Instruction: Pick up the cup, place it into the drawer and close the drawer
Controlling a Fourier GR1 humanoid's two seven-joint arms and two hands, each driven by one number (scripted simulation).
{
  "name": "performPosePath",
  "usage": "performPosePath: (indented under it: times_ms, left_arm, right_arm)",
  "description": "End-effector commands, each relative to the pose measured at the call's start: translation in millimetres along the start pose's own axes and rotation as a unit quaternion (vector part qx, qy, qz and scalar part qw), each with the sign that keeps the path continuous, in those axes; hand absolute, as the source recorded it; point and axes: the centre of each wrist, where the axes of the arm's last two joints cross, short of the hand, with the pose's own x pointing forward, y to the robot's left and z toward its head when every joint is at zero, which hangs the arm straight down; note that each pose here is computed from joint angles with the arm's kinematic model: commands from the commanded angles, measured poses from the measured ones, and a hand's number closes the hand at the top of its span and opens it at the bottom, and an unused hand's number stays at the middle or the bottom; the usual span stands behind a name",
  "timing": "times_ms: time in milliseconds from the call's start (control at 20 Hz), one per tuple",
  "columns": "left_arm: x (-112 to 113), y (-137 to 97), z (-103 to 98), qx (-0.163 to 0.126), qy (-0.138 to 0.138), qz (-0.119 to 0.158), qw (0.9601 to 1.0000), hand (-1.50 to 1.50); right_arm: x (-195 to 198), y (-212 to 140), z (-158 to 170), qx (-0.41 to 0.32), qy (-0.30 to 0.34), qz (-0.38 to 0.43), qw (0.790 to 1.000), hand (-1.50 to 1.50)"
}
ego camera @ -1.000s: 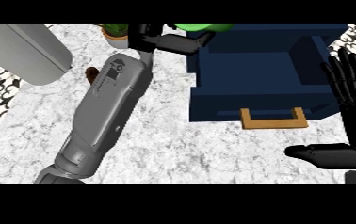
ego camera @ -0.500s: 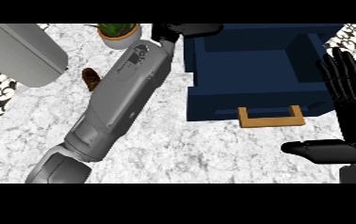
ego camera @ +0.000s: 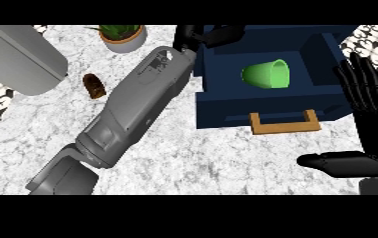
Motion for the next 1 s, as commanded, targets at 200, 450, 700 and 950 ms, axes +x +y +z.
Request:
performPosePath:
  times_ms: [200,450,700,950]
  left_arm:
    - [-16,-2,2,-0.015,0.047,-0.077,0.9958,1.50]
    - [-31,-7,16,-0.035,0.071,-0.113,0.9905,-1.50]
    - [-36,-13,23,-0.023,0.066,-0.142,0.9875,-1.50]
    - [-28,-21,24,-0.008,0.004,-0.103,0.9946,-1.50]
  right_arm:
    - [3,6,-7,0.003,-0.016,-0.008,1.000,-1.50]
    - [4,5,-26,0.010,-0.006,-0.011,1.000,-1.50]
    - [-1,-1,-20,0.014,-0.014,0.005,1.000,-1.50]
    - [6,-2,-24,0.033,-0.026,-0.069,0.997,-1.50]
